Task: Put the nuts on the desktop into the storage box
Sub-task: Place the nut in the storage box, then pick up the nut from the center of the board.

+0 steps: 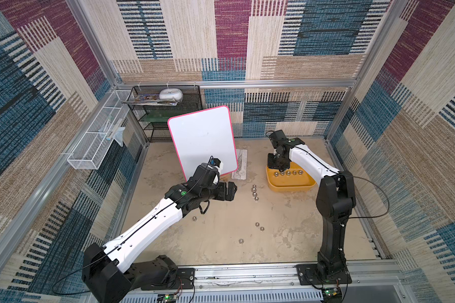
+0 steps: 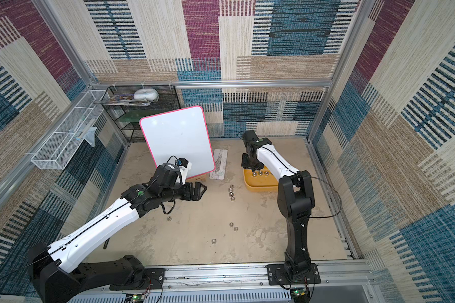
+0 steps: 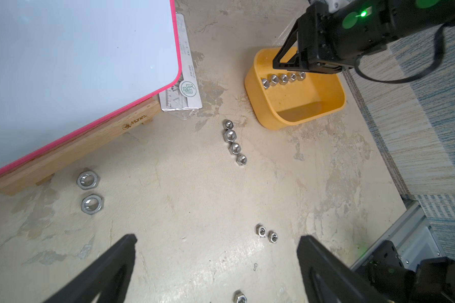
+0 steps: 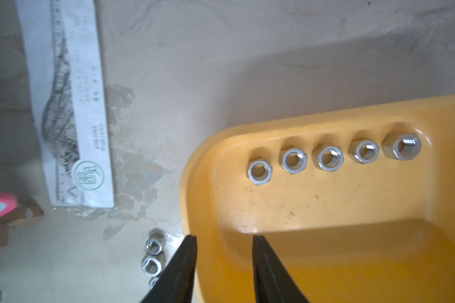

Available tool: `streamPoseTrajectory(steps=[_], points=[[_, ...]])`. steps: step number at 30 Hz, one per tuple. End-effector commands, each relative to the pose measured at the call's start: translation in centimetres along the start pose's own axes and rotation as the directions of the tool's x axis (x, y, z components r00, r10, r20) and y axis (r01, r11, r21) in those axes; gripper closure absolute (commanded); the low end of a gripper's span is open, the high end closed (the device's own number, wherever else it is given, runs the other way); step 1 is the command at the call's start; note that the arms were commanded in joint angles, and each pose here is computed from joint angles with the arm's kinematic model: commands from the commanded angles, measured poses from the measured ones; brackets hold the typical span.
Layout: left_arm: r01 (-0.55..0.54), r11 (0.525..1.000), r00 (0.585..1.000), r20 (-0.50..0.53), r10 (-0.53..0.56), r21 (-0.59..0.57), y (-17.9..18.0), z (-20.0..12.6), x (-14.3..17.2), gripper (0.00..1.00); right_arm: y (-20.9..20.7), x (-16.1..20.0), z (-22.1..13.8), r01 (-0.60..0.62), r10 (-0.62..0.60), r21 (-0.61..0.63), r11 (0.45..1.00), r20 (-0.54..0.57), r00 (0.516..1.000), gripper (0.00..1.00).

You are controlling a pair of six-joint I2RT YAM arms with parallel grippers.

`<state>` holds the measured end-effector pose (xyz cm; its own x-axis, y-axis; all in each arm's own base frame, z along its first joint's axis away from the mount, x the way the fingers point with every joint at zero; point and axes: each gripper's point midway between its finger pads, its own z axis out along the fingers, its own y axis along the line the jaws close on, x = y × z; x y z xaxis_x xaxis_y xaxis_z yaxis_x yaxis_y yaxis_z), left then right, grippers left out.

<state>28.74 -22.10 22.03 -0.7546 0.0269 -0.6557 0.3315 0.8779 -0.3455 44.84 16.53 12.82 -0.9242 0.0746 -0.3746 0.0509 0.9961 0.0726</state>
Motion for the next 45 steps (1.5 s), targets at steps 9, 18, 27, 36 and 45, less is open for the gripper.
streamPoseTrajectory(steps=[9, 18, 27, 36, 45], points=[[0.039, 0.999, 0.999, -0.014, -0.04, -0.036, 1.9, -1.2, 1.9, 0.0, 6.3, 4.4, 0.3, 0.077, -0.079, -0.031, 0.997, -0.069, 0.994, 0.59], [0.049, 0.998, 0.999, -0.006, -0.049, -0.039, 2.4, -2.3, 2.7, 0.0, 8.4, 7.6, 2.8, 0.117, -0.121, -0.037, 0.992, -0.136, 0.983, 0.59], [0.048, 0.998, 0.999, 0.0, -0.048, -0.039, 2.5, -2.8, 2.8, 0.0, 8.1, 10.0, 4.9, 0.131, -0.133, -0.022, 0.991, -0.187, 0.973, 0.56], [0.051, 0.998, 0.999, 0.0, -0.051, -0.034, 2.4, -2.8, 2.8, 0.0, 7.9, 10.7, 6.4, 0.141, -0.139, -0.006, 0.99, -0.21, 0.968, 0.56], [0.053, 0.998, 0.999, 0.002, -0.053, -0.036, 2.5, -2.9, 2.9, 0.0, 8.0, 11.0, 7.1, 0.145, -0.142, -0.005, 0.989, -0.223, 0.964, 0.58]])
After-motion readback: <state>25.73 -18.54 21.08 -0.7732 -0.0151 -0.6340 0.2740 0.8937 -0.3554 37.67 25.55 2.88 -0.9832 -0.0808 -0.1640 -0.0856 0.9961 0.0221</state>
